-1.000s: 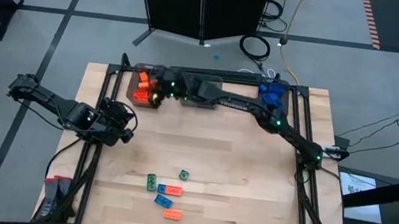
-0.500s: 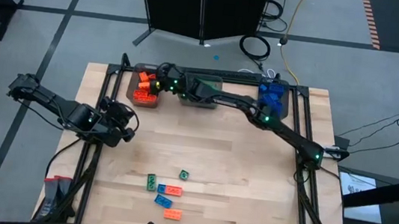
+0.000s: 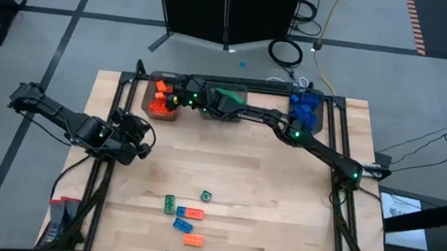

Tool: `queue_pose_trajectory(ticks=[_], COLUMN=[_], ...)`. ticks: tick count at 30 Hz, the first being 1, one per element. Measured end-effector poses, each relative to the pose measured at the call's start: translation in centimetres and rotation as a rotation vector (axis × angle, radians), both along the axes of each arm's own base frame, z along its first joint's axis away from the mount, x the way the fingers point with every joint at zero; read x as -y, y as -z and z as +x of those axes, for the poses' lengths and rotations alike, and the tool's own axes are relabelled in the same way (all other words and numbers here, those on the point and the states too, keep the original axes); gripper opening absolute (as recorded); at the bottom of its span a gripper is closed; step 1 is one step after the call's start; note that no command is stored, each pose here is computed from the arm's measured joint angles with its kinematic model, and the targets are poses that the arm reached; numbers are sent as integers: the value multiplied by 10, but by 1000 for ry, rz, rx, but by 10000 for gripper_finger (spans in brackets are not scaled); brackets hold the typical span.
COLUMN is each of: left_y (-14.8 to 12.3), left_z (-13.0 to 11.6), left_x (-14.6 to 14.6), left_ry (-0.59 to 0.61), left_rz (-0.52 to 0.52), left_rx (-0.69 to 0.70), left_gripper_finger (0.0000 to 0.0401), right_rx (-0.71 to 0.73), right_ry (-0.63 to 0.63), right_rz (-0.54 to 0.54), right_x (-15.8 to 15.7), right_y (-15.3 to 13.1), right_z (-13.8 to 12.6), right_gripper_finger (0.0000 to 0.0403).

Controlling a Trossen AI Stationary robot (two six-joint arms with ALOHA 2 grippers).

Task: Sort blocks
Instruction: Put the orange game piece into the left black bin, then put the green piece into the middle black bin

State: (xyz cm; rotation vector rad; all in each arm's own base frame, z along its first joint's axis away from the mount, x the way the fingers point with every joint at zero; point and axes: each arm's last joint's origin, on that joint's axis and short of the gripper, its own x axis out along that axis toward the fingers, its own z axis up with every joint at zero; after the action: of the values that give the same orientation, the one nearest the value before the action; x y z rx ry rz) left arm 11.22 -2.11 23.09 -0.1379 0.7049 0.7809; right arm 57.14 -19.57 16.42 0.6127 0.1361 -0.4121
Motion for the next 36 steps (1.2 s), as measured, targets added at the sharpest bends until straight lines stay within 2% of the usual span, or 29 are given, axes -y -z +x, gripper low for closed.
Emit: queue_pose_trajectory(ticks=[8, 15, 18, 22, 24, 26, 29, 31, 34, 36], left_y=[0, 0, 0, 0, 0, 0, 0, 0, 0, 0], left_z=[0, 0, 0, 0, 0, 0, 0, 0, 0, 0], left_x=[0, 0, 0, 0, 0, 0, 0, 0, 0, 0], left_ry=[0, 0, -1, -3, -3, -3, -3, -3, -2, -2], left_rz=[0, 1, 4, 8, 9, 9, 10, 10, 8, 8], left_rx=[0, 0, 1, 2, 2, 2, 2, 1, 1, 2], left_gripper_finger=[23, 23, 23, 23, 23, 23, 23, 23, 23, 23], right_rx=[-39, -121, -143, -143, -177, -235, -322, -389, -502, -568], right_ry=[-42, -63, -78, -85, -69, -39, -21, -6, 20, -6], right_rz=[-70, -164, -199, -244, -302, -410, -591, -666, -690, -663], right_x=[-13, -23, -24, -25, -26, -29, -35, -38, -46, -55], right_y=[2, 1, -2, -18, -31, -48, -89, -119, -154, -171], right_z=[4, 5, 4, 1, -2, -6, -19, -32, -55, -71], right_gripper_finger=[116, 221, 231, 221, 214, 211, 210, 210, 210, 210])
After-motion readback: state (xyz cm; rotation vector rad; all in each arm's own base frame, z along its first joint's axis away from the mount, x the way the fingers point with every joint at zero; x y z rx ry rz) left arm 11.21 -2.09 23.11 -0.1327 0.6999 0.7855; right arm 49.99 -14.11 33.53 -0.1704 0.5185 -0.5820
